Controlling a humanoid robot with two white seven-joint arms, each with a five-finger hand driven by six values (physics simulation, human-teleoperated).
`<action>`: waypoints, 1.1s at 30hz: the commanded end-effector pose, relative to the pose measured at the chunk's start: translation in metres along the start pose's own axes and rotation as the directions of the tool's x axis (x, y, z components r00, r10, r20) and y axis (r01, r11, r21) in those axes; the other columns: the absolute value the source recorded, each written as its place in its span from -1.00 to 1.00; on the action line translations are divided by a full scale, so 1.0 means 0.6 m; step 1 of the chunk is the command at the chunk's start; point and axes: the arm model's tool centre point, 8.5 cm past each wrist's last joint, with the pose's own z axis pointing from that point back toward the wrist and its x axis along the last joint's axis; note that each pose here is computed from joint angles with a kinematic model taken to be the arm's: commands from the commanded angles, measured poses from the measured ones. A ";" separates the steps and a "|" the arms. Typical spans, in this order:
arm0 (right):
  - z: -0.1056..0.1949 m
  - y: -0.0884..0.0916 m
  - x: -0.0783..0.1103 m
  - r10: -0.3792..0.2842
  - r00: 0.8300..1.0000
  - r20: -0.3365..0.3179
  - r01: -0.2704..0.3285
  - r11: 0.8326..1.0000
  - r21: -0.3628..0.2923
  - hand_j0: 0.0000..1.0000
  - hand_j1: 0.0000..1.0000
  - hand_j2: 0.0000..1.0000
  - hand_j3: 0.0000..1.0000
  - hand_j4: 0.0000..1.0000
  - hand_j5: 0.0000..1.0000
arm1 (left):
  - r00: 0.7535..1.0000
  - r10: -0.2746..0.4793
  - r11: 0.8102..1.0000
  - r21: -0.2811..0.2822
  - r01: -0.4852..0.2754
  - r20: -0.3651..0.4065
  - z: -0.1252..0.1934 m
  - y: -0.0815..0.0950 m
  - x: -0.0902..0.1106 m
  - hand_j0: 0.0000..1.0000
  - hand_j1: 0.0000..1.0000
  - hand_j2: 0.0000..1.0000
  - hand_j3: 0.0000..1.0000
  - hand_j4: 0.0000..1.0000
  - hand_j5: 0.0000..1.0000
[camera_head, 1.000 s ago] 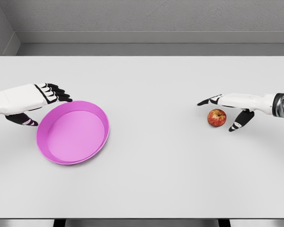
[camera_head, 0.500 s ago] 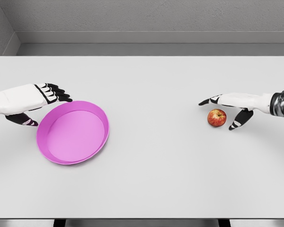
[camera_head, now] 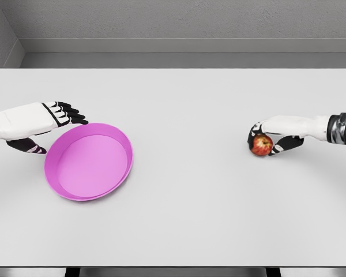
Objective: Put the apple on the plate with both arms
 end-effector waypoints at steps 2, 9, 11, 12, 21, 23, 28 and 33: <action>0.001 -0.002 0.006 0.008 0.999 0.037 -0.008 1.000 -0.010 -0.38 -0.38 -0.38 -0.38 -0.38 -0.38 | 1.000 0.005 1.000 0.004 -0.005 -0.001 0.001 0.001 0.000 1.00 1.00 1.00 1.00 1.00 1.00; -0.083 -0.031 0.133 0.104 0.950 0.295 -0.103 0.994 -0.018 -0.37 -0.37 -0.37 -0.37 -0.37 -0.37 | 1.000 0.005 1.000 0.004 -0.005 -0.001 0.001 0.001 0.000 1.00 1.00 1.00 1.00 1.00 1.00; -0.131 -0.037 0.168 0.096 0.939 0.331 -0.101 0.995 -0.001 -0.36 -0.36 -0.36 -0.36 -0.36 -0.36 | 1.000 0.005 1.000 0.004 -0.005 -0.001 0.001 0.001 0.000 1.00 1.00 1.00 1.00 1.00 1.00; -0.142 -0.043 0.177 0.095 0.937 0.338 -0.098 0.995 -0.006 -0.35 -0.35 -0.35 -0.35 -0.35 -0.35 | 1.000 0.005 1.000 0.004 -0.005 -0.001 0.001 0.001 0.000 1.00 1.00 1.00 1.00 1.00 1.00; -0.138 -0.074 0.160 0.093 0.949 0.301 -0.083 0.996 -0.045 0.86 0.86 0.86 0.86 0.86 0.86 | 1.000 0.005 1.000 0.004 -0.005 -0.001 0.001 0.001 0.000 1.00 1.00 1.00 1.00 1.00 1.00; -0.128 -0.082 0.154 0.101 0.952 0.290 -0.088 0.994 -0.059 1.00 1.00 1.00 1.00 1.00 1.00 | 1.000 0.005 1.000 0.004 -0.005 -0.001 0.001 0.001 0.000 1.00 1.00 1.00 1.00 1.00 1.00; -0.109 -0.087 0.142 0.102 0.956 0.275 -0.082 0.993 -0.083 1.00 1.00 1.00 1.00 1.00 1.00 | 1.000 0.005 1.000 0.004 -0.005 -0.001 0.001 0.001 0.000 1.00 1.00 1.00 1.00 1.00 1.00; 0.111 -0.127 0.024 0.027 0.995 0.097 0.020 0.891 -0.453 1.00 1.00 1.00 1.00 1.00 1.00 | 0.999 -0.007 1.000 0.004 0.007 0.044 -0.027 0.008 0.013 1.00 1.00 1.00 1.00 1.00 1.00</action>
